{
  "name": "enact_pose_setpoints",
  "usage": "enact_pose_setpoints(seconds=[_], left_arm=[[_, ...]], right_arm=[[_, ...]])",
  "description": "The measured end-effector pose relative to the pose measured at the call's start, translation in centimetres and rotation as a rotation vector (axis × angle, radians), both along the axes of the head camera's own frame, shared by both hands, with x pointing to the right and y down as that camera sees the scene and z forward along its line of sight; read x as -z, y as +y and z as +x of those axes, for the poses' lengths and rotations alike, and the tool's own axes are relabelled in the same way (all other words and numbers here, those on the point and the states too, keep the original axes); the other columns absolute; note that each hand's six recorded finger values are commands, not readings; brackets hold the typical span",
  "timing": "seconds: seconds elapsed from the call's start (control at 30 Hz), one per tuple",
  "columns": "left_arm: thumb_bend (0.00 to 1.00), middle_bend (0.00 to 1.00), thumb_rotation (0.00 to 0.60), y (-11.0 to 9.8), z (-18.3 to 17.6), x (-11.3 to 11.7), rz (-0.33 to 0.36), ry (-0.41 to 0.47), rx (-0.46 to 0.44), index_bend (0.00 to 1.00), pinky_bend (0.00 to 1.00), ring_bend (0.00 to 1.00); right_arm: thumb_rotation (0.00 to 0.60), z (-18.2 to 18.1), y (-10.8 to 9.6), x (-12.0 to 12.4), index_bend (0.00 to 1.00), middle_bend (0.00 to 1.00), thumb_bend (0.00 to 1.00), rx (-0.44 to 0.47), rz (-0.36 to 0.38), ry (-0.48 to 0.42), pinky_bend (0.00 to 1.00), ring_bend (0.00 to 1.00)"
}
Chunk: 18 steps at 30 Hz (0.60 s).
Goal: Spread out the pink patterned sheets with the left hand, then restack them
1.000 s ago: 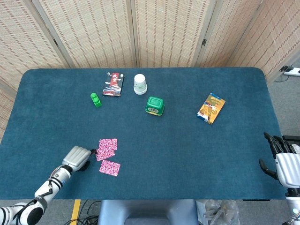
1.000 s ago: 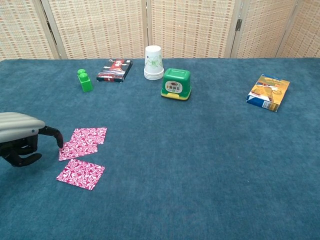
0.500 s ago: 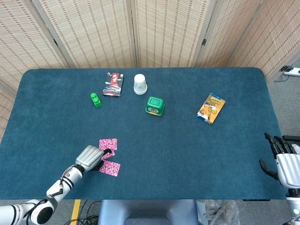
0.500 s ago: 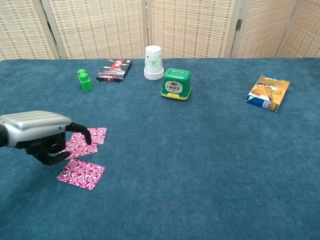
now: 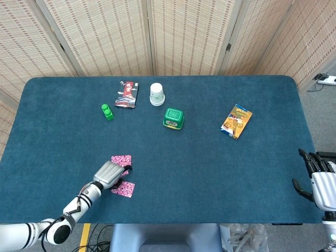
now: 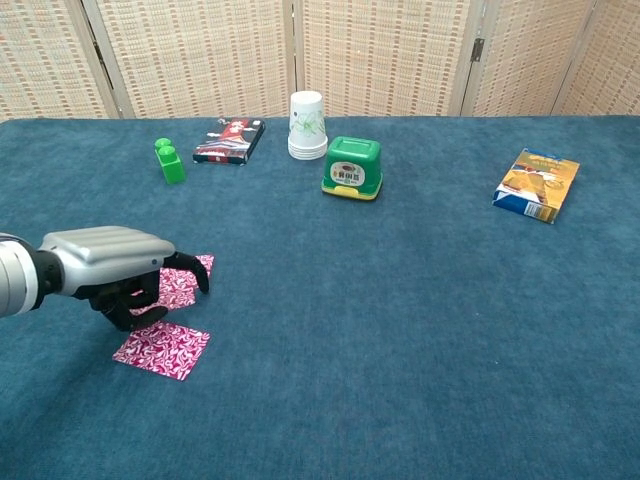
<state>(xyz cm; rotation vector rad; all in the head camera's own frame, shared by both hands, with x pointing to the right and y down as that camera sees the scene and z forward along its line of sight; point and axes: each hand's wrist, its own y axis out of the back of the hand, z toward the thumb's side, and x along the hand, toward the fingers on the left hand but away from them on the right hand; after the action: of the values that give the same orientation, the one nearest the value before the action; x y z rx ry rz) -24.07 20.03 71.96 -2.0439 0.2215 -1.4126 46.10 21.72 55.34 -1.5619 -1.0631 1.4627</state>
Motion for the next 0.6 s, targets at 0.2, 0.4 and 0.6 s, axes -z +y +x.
enact_pose_setpoints(seconds=[0.2,0.4,0.6], left_arm=[[0.56,0.97,0.600,0.0,-0.3,0.0,0.002,-0.013,0.001,0.26,1.00,0.93],[0.56,0.97,0.600,0.2,-1.1,0.2,0.002,-0.032,-0.003,0.27,1.00,0.93],[0.56,0.97,0.600,0.4,-2.3,0.5,-0.002,-0.057,-0.006,0.28,1.00,0.93]], right_arm=[[0.600,-0.1,0.0,-0.1,0.06,0.22,0.39,0.003,-0.002,-0.002,0.19,0.13],[0.600,-0.2,0.0,-0.2,0.06,0.22,0.38,0.003,-0.002,-0.004,0.19,0.13],[0.600,-0.2,0.1,-0.1,0.06,0.22,0.39,0.005,-0.001,-0.004,0.19,0.13]])
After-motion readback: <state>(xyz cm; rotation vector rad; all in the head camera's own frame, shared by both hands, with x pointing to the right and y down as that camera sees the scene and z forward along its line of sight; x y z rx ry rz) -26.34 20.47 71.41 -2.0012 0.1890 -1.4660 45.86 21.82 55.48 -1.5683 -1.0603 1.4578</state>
